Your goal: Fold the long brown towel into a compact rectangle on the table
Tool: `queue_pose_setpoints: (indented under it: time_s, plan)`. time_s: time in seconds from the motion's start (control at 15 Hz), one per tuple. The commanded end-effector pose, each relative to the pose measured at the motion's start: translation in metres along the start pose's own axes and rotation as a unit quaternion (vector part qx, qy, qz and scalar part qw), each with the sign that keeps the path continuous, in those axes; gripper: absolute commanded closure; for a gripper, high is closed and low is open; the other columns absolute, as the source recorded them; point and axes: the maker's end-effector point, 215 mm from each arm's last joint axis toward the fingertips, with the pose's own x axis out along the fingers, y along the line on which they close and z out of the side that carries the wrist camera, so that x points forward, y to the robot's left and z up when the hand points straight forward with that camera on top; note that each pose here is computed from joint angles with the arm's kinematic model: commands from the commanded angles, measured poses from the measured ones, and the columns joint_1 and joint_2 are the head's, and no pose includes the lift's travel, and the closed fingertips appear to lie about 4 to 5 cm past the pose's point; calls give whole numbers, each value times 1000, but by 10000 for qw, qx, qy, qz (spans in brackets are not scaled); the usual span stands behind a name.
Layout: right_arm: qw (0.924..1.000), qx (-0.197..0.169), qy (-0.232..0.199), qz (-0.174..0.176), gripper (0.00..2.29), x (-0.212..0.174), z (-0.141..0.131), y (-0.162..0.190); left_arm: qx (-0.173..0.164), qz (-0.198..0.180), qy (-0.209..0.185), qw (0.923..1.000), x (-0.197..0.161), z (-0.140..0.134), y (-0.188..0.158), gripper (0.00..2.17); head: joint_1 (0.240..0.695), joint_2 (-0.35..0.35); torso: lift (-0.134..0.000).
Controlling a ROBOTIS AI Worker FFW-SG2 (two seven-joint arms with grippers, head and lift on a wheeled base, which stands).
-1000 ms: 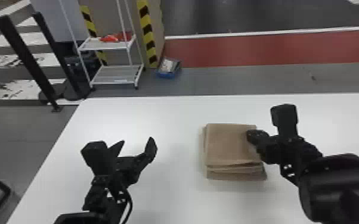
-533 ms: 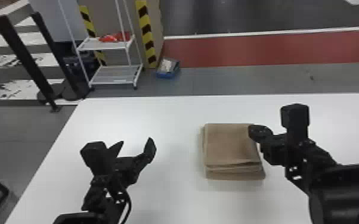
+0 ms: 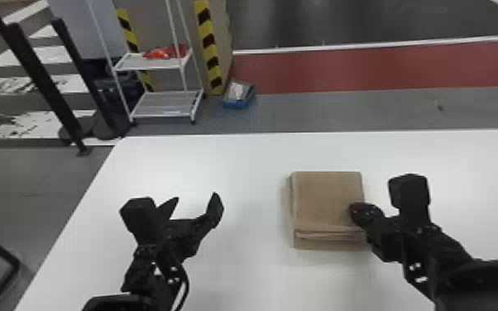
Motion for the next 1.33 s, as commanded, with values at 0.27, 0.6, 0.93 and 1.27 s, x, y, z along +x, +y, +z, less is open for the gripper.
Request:
queue_pose_setpoints:
  time_s: [0.27,0.6,0.93,1.27]
  plan:
    - [9991,21,-430,54,1895,-34,28,7,-21,12,-21,10000,-3,0,2,87,695,152,-115]
    - [9998,-11,-154,131,1895,-58,-12,26,-28,18,-24,10000,-3,1,4,87,695,177,-115]
    - [9993,32,-348,96,1895,-60,-16,19,-25,-9,-45,10000,-3,3,2,87,695,167,-115]
    - [9802,-67,-1967,-192,1295,-118,56,18,174,-21,-573,9982,-25,36,7,87,695,167,-115]
